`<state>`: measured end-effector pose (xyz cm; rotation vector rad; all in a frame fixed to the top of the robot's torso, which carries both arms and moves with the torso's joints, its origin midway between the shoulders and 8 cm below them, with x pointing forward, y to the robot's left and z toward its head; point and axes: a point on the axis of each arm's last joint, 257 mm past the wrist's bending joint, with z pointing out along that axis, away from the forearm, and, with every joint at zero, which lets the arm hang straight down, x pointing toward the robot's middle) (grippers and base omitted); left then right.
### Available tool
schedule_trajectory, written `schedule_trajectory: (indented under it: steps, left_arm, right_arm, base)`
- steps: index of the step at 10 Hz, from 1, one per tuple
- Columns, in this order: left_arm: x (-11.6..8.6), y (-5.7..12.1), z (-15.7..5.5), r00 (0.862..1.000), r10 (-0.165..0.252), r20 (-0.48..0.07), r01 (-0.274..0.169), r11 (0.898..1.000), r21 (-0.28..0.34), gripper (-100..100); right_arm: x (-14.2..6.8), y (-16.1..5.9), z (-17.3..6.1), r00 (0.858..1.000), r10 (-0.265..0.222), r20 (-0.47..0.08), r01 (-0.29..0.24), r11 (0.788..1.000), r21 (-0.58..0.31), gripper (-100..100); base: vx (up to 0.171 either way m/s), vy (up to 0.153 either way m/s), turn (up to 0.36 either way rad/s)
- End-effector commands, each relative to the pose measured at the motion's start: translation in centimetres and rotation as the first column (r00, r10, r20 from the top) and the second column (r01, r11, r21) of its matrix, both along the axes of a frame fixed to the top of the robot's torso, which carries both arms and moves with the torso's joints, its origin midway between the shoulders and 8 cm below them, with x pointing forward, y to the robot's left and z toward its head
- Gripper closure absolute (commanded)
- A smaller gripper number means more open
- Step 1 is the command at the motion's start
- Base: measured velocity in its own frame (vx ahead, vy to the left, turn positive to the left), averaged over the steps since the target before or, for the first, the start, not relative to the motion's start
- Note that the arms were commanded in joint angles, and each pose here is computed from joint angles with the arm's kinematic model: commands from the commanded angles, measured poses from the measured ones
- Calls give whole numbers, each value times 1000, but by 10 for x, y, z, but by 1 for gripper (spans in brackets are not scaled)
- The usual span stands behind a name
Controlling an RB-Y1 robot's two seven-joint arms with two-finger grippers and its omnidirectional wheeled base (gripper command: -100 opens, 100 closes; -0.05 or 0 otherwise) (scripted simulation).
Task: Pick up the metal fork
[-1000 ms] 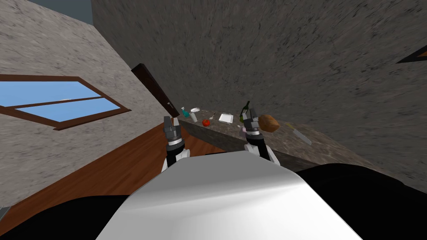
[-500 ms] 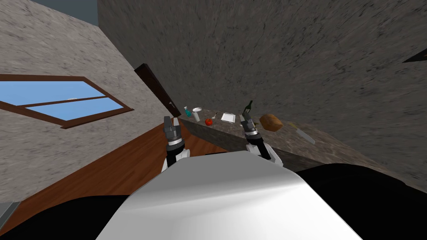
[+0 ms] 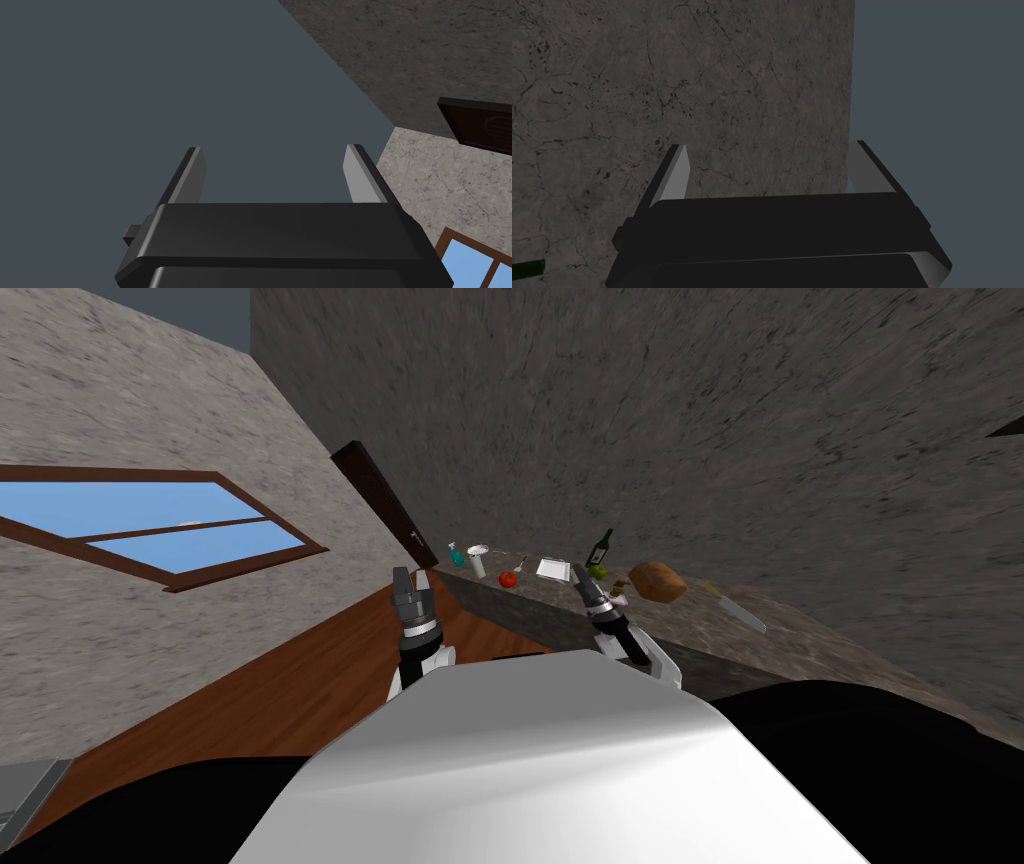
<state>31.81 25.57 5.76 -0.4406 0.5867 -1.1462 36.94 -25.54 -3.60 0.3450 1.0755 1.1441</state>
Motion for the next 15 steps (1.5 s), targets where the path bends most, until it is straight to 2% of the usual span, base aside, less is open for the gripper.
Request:
schedule_trajectory:
  steps: [1, 2, 3, 4, 5, 6, 7, 8, 9, 10, 11, 12, 13, 14, 15]
  left_arm:
    - [0, 0, 0, 1000, 0, 0, 0, 1000, 0, 0]
    - [0, 0, 0, 1000, 0, 0, 0, 1000, 0, 0]
    - [0, 0, 0, 1000, 0, 0, 0, 1000, 0, 0]
    - [0, 0, 0, 1000, 0, 0, 0, 1000, 0, 0]
    - [0, 0, 0, 1000, 0, 0, 0, 1000, 0, 0]
    - [0, 0, 0, 1000, 0, 0, 0, 1000, 0, 0]
    - [0, 0, 0, 1000, 0, 0, 0, 1000, 0, 0]
    - [0, 0, 0, 1000, 0, 0, 0, 1000, 0, 0]
    - [0, 0, 0, 1000, 0, 0, 0, 1000, 0, 0]
    - [0, 0, 0, 1000, 0, 0, 0, 1000, 0, 0]
    - [0, 0, 0, 1000, 0, 0, 0, 1000, 0, 0]
    - [0, 0, 0, 1000, 0, 0, 0, 1000, 0, 0]
    - [0, 0, 0, 1000, 0, 0, 0, 1000, 0, 0]
    - [0, 0, 0, 1000, 0, 0, 0, 1000, 0, 0]
    - [0, 0, 0, 1000, 0, 0, 0, 1000, 0, 0]
  right_arm:
    - [1, 0, -6, 1000, 11, -16, -12, 999, -46, -100]
    - [5, -3, -22, 999, 11, -43, -15, 995, -96, -100]
    - [5, -2, -22, 999, 20, -48, -25, 993, -116, -100]
    - [9, -6, -39, 997, 16, -76, -29, 986, -166, -100]
    - [9, -5, -39, 996, 25, -80, -40, 981, -188, -100]
    - [13, -10, -56, 994, 19, -110, -45, 970, -237, -100]
    - [12, -10, -57, 993, 27, -114, -56, 964, -260, -100]
    - [15, -17, -75, 989, 18, -144, -62, 949, -309, -100]
    - [15, -17, -75, 989, 25, -149, -74, 940, -332, -100]
    - [17, -26, -93, 984, 13, -180, -81, 921, -381, -100]
    - [17, -26, -93, 983, 20, -184, -94, 910, -403, -100]
    - [18, -36, -112, 977, 4, -215, -103, 887, -451, -100]
    - [18, -38, -111, 976, 10, -219, -115, 874, -472, -100]
    - [18, -49, -129, 968, -7, -249, -127, 845, -520, -100]
    - [18, -51, -129, 967, -4, -254, -137, 832, -538, -100]
  base:
    - [-1, 92, 16]
    - [0, 104, 36]
    - [-9, 92, 21]
    - [-11, 105, 48]
    - [-12, 92, 21]
    - [-22, 109, 56]
    - [-6, 106, 23]
    - [14, 122, 60]
    - [6, 90, 25]
    - [-5, 102, 67]
    - [-2, 85, 33]
    - [-1, 108, 68]
    - [0, 87, 31]
    - [7, 102, 94]
    - [9, 83, 35]
